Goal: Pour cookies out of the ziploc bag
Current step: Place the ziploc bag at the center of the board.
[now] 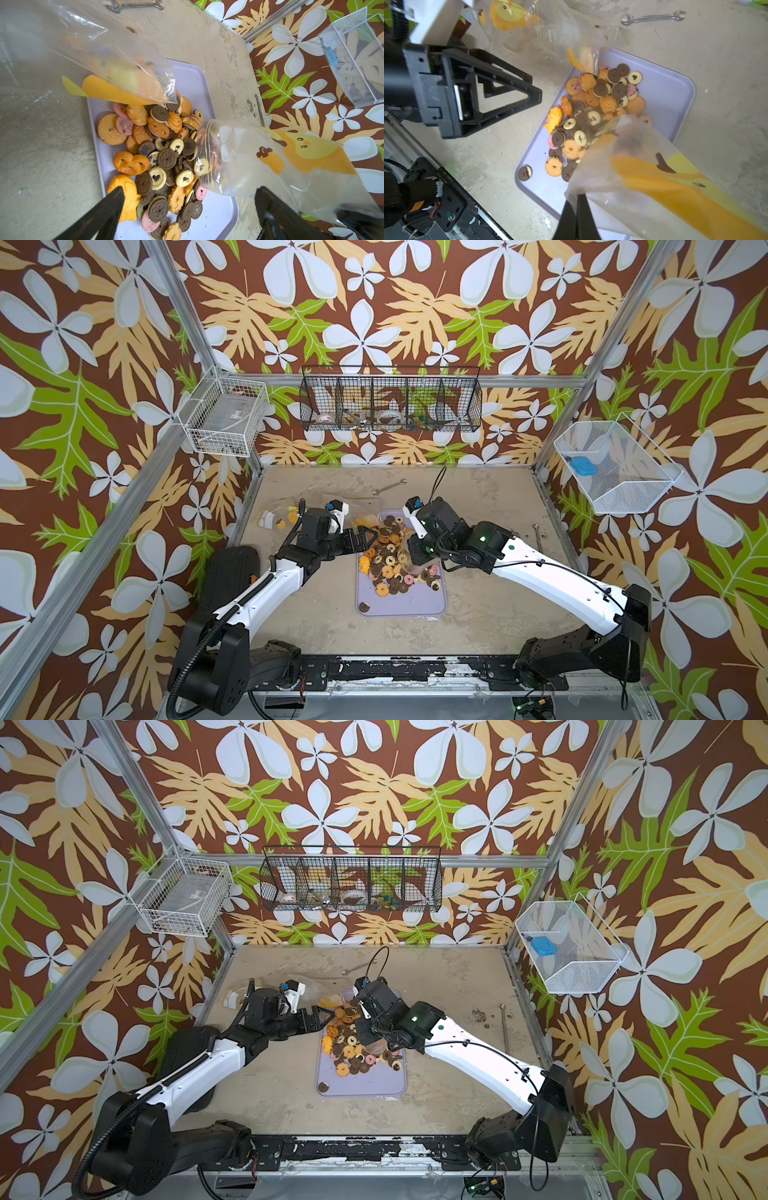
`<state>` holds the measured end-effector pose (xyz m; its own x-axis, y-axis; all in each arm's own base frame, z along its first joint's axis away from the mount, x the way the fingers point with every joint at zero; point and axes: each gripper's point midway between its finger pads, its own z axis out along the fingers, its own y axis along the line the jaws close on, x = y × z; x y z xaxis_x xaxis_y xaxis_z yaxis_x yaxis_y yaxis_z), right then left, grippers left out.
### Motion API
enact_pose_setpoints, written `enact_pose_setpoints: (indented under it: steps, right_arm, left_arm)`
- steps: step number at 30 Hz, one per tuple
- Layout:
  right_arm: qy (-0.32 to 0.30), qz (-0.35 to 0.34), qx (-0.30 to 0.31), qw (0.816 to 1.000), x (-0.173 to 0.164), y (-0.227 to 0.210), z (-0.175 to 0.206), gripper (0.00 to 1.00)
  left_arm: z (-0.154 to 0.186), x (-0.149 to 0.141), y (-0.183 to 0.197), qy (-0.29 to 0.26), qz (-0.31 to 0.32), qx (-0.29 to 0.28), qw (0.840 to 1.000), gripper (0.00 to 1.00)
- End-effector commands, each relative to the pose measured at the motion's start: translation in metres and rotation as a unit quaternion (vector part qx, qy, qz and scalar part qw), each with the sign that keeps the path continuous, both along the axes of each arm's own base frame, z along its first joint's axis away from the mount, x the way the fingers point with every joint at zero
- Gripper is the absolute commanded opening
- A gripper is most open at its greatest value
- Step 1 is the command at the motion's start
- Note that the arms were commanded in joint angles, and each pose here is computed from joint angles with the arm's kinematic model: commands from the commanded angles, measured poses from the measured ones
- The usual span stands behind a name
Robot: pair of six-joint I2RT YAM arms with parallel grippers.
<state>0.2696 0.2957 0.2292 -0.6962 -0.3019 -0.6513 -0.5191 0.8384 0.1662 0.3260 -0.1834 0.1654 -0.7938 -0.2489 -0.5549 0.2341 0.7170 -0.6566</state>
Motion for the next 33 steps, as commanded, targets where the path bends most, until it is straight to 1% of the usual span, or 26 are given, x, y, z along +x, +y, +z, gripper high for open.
enact_pose_setpoints:
  steps: [1,4,6,8,9,10,12,13,14,15,17,18,19,20,22,23,24,26,27,28,30,31,33]
  right_arm:
    - [-0.006,0.006,0.013,1.0,0.003,0.005,0.003,0.0]
    - [-0.005,0.008,0.016,1.0,0.003,0.005,0.007,0.0]
    - [-0.012,0.008,0.022,1.0,0.002,0.004,0.024,0.0]
    - [-0.03,0.003,0.044,0.999,0.0,0.001,0.047,0.0]
    - [-0.036,0.003,0.056,0.998,-0.001,0.0,0.049,0.0]
    - [-0.041,0.002,0.067,0.997,-0.001,0.001,0.044,0.0]
    - [-0.009,0.003,0.045,0.999,0.001,0.001,0.009,0.0]
    - [0.011,0.01,0.031,0.999,-0.001,0.004,-0.002,0.0]
    - [0.018,0.012,0.02,1.0,-0.002,0.004,-0.003,0.0]
    - [0.01,0.013,0.024,1.0,-0.003,0.004,0.006,0.0]
    - [-0.032,0.003,0.059,0.998,-0.001,-0.001,0.044,0.0]
    - [-0.051,-0.002,0.072,0.996,0.001,-0.004,0.055,0.0]
    - [-0.056,-0.005,0.079,0.995,0.002,-0.004,0.056,0.0]
    - [-0.045,-0.004,0.073,0.996,0.004,-0.004,0.044,0.0]
    - [-0.003,0.009,0.035,0.999,0.003,0.001,0.014,0.0]
    - [0.009,0.014,0.024,1.0,0.001,0.002,0.01,0.0]
    - [0.001,0.015,0.026,1.0,-0.001,0.003,0.016,0.0]
    - [-0.034,0.008,0.068,0.997,-0.002,0.001,0.042,0.0]
    - [-0.048,0.003,0.083,0.995,0.0,0.0,0.049,0.0]
    - [-0.05,-0.001,0.086,0.995,0.002,-0.002,0.046,0.0]
    - [-0.013,0.005,0.056,0.998,0.004,0.0,0.023,0.0]
    - [0.004,0.013,0.038,0.999,0.002,0.003,0.018,0.0]
    - [-0.02,0.02,0.044,0.999,-0.004,0.009,0.036,0.0]
  left_arm:
    - [0.003,0.001,0.001,-0.006,-0.004,0.004,1.0,1.0]
    - [0.002,0.0,0.002,-0.007,-0.003,0.005,1.0,1.0]
    - [0.002,0.0,0.002,-0.007,-0.003,0.005,1.0,1.0]
    - [0.001,-0.001,0.002,-0.005,-0.002,0.005,1.0,1.0]
    - [0.002,0.0,0.003,-0.006,-0.001,0.006,1.0,1.0]
    - [0.002,-0.001,0.003,-0.006,-0.002,0.006,1.0,1.0]
    - [0.002,-0.001,0.003,-0.007,-0.002,0.006,1.0,1.0]
    - [0.003,0.0,0.003,-0.007,-0.002,0.006,1.0,1.0]
    - [0.003,-0.001,0.004,-0.007,-0.001,0.007,1.0,1.0]
    - [0.004,-0.001,0.004,-0.008,0.0,0.008,1.0,1.0]
    - [0.003,-0.001,0.005,-0.007,0.0,0.009,1.0,1.0]
    - [0.002,-0.001,0.005,-0.006,0.0,0.01,1.0,1.0]
    - [0.001,-0.001,0.005,-0.005,0.0,0.01,1.0,1.0]
    - [0.001,0.0,0.005,-0.004,0.0,0.01,1.0,1.0]
    - [0.002,0.001,0.005,-0.005,0.001,0.008,1.0,1.0]
    - [0.003,0.001,0.005,-0.006,0.001,0.008,1.0,1.0]
    - [0.004,0.001,0.005,-0.008,0.001,0.008,1.0,1.0]
    - [0.004,0.001,0.005,-0.008,0.001,0.009,1.0,1.0]
    - [0.003,0.001,0.005,-0.007,0.0,0.009,1.0,1.0]
    - [0.003,0.002,0.005,-0.006,0.0,0.009,1.0,1.0]
    - [0.002,0.002,0.005,-0.005,0.001,0.01,1.0,1.0]
    - [0.003,0.002,0.005,-0.006,0.001,0.009,1.0,1.0]
    - [0.003,0.002,0.005,-0.006,0.0,0.009,1.0,1.0]
